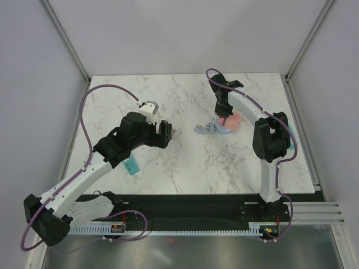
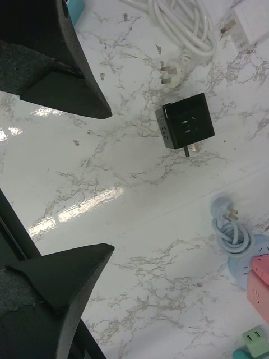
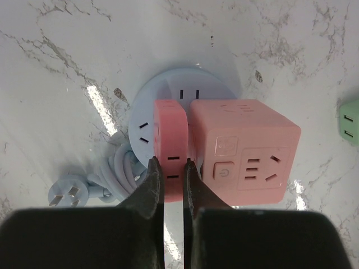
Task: Insert the plug
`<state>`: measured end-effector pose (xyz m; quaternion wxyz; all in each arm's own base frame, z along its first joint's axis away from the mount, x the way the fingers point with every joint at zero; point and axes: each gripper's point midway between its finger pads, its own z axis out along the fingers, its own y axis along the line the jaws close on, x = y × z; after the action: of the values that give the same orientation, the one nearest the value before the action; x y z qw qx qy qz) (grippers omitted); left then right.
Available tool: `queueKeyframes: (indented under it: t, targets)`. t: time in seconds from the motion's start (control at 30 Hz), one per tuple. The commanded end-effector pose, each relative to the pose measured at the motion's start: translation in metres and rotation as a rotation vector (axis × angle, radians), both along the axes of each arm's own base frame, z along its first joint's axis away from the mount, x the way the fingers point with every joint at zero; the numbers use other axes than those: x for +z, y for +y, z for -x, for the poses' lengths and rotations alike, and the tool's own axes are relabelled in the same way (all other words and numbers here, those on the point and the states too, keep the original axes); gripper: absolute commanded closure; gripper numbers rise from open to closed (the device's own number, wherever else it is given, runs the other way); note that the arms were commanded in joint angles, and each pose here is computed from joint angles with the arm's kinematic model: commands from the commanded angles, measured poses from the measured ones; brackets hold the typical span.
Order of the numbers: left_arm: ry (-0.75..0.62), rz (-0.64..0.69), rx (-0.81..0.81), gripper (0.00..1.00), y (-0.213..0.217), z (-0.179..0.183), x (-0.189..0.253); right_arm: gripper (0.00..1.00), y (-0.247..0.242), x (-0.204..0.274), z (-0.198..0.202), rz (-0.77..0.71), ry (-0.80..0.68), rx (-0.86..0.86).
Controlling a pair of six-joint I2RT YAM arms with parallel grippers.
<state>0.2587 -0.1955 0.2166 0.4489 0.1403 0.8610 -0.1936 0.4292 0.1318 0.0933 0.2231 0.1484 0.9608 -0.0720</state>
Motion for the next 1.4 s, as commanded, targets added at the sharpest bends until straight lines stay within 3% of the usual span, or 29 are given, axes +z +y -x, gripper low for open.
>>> queueKeyframes:
  t: [0.0,0.63,0.9,1.0,1.03,1.1,1.23,1.37]
  targets:
    - [-0.055,0.006,0.012,0.0,0.003,-0.005,0.011,1.0,-0.006,-0.033,0.02,0.025,0.113,0.002]
    - [-0.074,0.004,0.033,0.0,0.008,-0.006,0.015,1.0,-0.014,-0.087,0.047,0.107,0.236,0.025]
    - [-0.08,-0.008,0.049,0.0,0.011,-0.008,0.014,1.0,-0.012,-0.086,0.043,0.099,0.234,0.045]
    - [-0.087,-0.006,0.049,0.0,0.011,-0.009,0.021,0.9,-0.007,-0.074,0.034,0.081,0.205,0.05]
    - [-0.095,-0.002,0.052,0.0,0.012,-0.008,0.025,0.8,-0.001,-0.062,0.026,0.06,0.171,0.055]
    - [-0.102,0.006,0.061,0.0,0.015,-0.006,0.026,0.73,0.007,-0.046,0.02,0.021,0.15,0.07]
    - [-0.115,0.023,0.068,0.0,0.016,-0.005,0.033,0.44,0.022,0.01,-0.01,-0.037,0.031,0.08]
    - [-0.118,0.037,0.087,0.0,0.018,-0.005,0.04,0.32,0.022,0.03,-0.011,-0.042,0.016,0.082]
